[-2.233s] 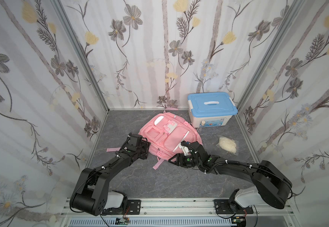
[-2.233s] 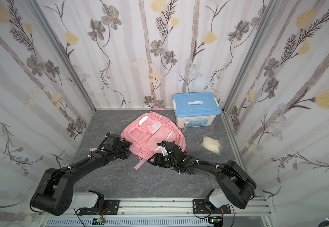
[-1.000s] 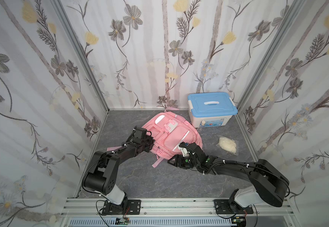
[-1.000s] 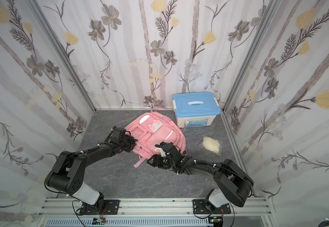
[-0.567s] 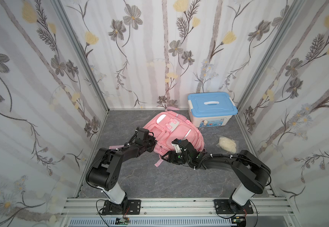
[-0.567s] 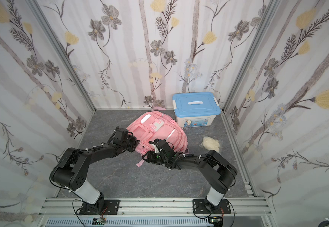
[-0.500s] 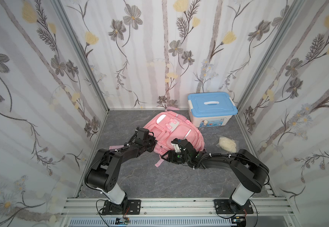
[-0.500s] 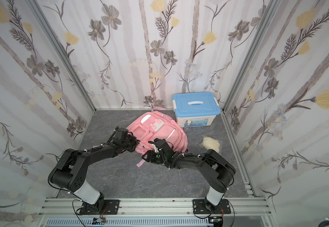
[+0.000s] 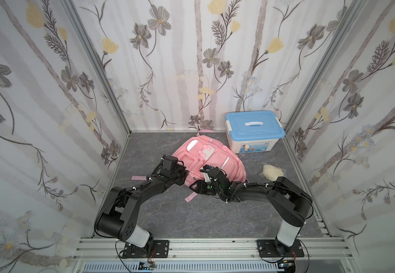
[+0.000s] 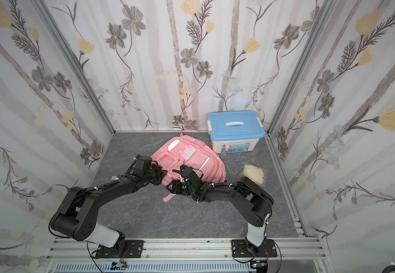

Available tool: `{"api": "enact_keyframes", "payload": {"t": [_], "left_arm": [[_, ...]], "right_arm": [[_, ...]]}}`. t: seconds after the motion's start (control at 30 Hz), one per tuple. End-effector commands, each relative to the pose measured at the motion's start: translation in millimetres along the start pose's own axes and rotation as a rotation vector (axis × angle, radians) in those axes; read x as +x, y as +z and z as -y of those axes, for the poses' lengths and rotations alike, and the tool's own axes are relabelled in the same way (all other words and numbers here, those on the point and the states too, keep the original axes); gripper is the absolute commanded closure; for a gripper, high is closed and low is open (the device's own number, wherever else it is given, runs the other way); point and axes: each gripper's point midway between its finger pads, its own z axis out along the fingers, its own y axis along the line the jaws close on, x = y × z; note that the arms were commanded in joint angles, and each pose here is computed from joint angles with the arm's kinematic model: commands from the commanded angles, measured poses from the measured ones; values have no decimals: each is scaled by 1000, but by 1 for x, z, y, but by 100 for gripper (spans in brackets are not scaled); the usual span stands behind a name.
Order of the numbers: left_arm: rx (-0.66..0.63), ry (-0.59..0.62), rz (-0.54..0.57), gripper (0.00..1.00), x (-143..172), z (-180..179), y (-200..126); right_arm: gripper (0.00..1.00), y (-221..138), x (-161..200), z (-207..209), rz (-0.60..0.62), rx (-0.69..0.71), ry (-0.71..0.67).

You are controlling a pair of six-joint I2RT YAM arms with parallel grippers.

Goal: Zip up the backpack
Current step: Zip the zipper on the backpack.

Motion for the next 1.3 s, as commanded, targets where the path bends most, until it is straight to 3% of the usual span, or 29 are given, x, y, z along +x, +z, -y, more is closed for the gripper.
{"api": "enact_keyframes", "payload": {"t": [0.0, 0.77, 0.9, 1.1, 1.17, 1.27], "left_arm": [[26, -49, -39, 100, 7, 5, -4], [58, -135, -97, 100, 21, 6, -15], [48, -138, -109, 100, 24, 2, -13], [23, -145, -104, 100, 23, -12, -14], [17, -149, -106, 100, 23, -14, -14], [17, -150, -106, 100, 23, -15, -13]], "right_arm": [[48, 1, -14, 1, 63, 9, -28], [49, 16, -45, 32, 181, 58, -146], [50, 16, -63, 10, 225, -3, -164], [49, 3, -75, 10, 265, -17, -149], [52, 4, -78, 12, 265, -28, -141], [67, 7, -80, 12, 259, -52, -126]]}}
